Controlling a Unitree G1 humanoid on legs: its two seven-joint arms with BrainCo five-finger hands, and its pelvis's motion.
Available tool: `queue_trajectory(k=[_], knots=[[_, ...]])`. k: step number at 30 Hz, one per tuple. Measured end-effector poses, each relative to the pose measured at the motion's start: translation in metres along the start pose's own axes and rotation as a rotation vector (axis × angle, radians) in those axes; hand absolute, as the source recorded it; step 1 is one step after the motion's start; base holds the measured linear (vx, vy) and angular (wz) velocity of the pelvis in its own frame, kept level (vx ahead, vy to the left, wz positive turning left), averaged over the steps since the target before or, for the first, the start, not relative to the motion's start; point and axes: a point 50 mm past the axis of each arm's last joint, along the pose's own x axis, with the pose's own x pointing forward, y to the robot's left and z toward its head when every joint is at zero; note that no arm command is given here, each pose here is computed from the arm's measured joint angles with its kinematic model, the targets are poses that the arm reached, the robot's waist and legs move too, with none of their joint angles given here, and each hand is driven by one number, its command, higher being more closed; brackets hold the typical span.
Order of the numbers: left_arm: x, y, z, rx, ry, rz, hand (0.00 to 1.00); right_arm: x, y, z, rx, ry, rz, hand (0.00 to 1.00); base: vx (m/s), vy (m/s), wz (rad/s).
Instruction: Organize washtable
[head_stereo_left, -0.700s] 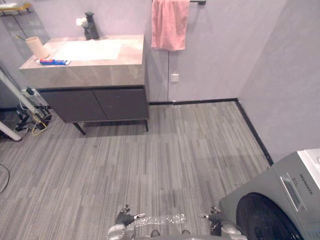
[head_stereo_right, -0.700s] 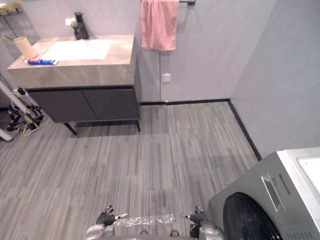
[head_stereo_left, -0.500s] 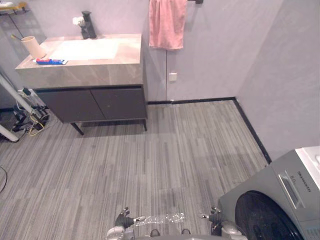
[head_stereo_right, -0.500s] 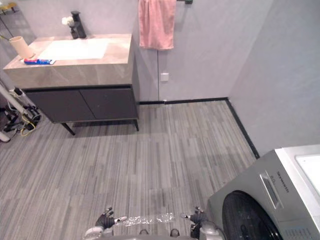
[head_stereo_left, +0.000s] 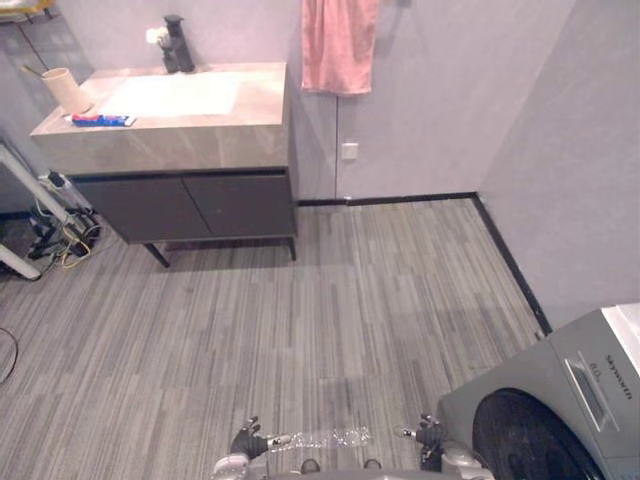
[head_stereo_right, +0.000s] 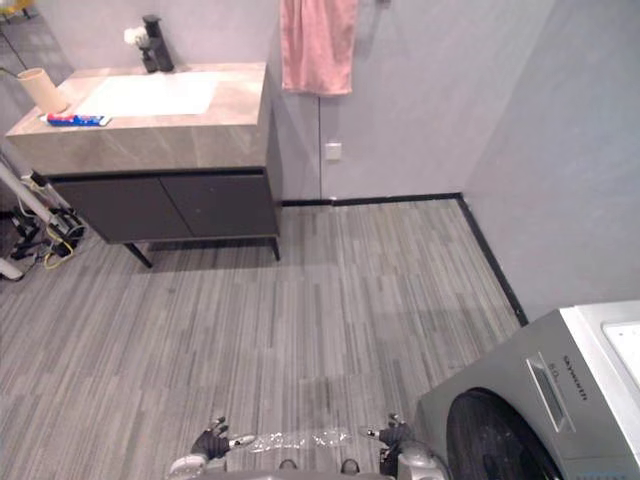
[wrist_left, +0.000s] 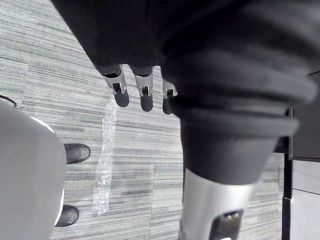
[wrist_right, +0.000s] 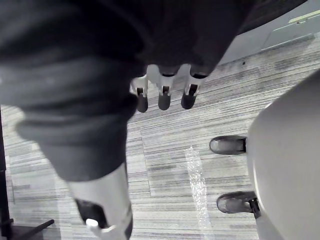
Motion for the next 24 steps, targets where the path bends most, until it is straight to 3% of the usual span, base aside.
queue_trajectory(k=[16,24], knots=[[0.003,0.0,0.008,0.007,-0.016,-0.003,0.0,0.002,-0.005,0.011,0.036,-0.016,0.001,0.0,-0.03,-0.018,-0.03],[0.008,0.003,0.028,0.053,-0.052,-0.025,0.0,0.002,-0.014,0.025,0.202,-0.082,-0.027,0.0,0.05,0.06,0.11]])
